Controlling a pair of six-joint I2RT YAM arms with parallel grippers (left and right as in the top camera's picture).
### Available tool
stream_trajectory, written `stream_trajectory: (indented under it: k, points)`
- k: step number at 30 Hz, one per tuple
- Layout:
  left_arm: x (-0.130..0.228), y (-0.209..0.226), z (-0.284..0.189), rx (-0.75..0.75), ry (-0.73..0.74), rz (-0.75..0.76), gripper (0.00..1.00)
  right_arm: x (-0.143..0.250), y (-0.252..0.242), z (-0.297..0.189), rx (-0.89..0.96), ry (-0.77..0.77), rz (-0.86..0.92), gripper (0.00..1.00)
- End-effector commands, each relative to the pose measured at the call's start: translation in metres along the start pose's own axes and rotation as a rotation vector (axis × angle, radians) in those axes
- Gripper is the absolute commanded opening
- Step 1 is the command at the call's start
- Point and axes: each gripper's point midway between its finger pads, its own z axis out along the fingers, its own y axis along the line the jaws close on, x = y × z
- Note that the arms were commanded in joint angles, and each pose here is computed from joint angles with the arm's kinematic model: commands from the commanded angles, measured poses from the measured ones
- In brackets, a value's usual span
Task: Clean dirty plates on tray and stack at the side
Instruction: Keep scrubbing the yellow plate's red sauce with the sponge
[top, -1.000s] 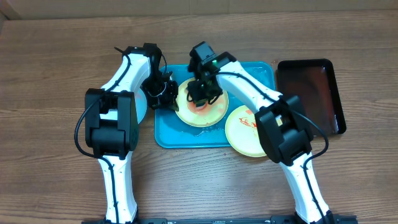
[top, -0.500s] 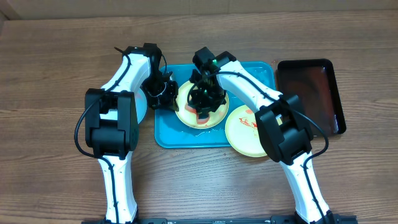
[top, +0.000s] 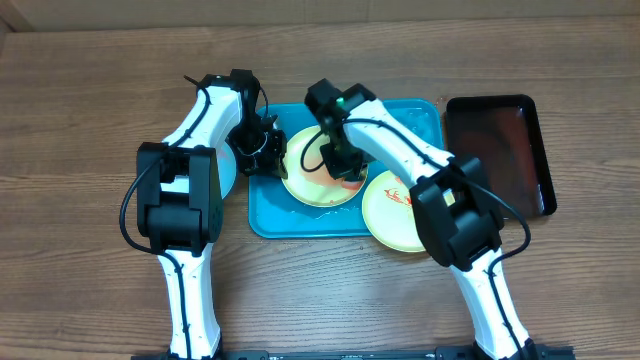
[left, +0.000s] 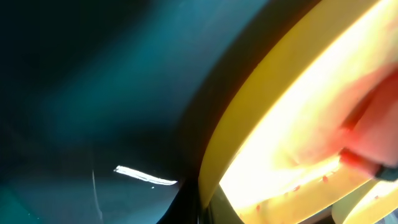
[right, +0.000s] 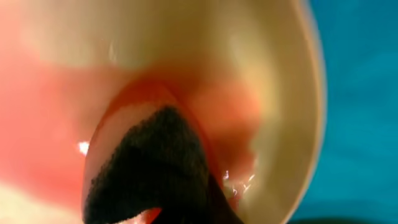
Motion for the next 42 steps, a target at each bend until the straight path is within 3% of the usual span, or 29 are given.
stream_trajectory:
  k: [1, 7, 11, 25, 33, 42]
  points:
    - [0.005, 0.031, 0.031, -0.105, 0.063, -0.009, 0.04, -0.016, -0.031, 0.005, 0.204, -0.090, 0.025, 0.04]
    - [0.005, 0.031, 0.031, -0.105, 0.063, -0.009, 0.04, -0.039, -0.011, 0.007, 0.143, -0.186, 0.027, 0.04]
    - [0.005, 0.031, 0.031, -0.105, 0.063, -0.009, 0.04, -0.042, 0.023, 0.015, -0.037, -0.185, -0.031, 0.04]
    - [0.003, 0.031, 0.031, -0.103, 0.056, -0.006, 0.04, -0.004, 0.116, -0.007, -0.628, -0.010, -0.090, 0.04]
    - [0.003, 0.031, 0.031, -0.104, 0.055, -0.006, 0.05, 0.014, 0.100, -0.005, -0.617, 0.089, -0.040, 0.04]
    - [0.003, 0.031, 0.031, -0.104, 0.055, -0.006, 0.04, 0.014, 0.046, 0.014, -0.428, 0.113, 0.032, 0.04]
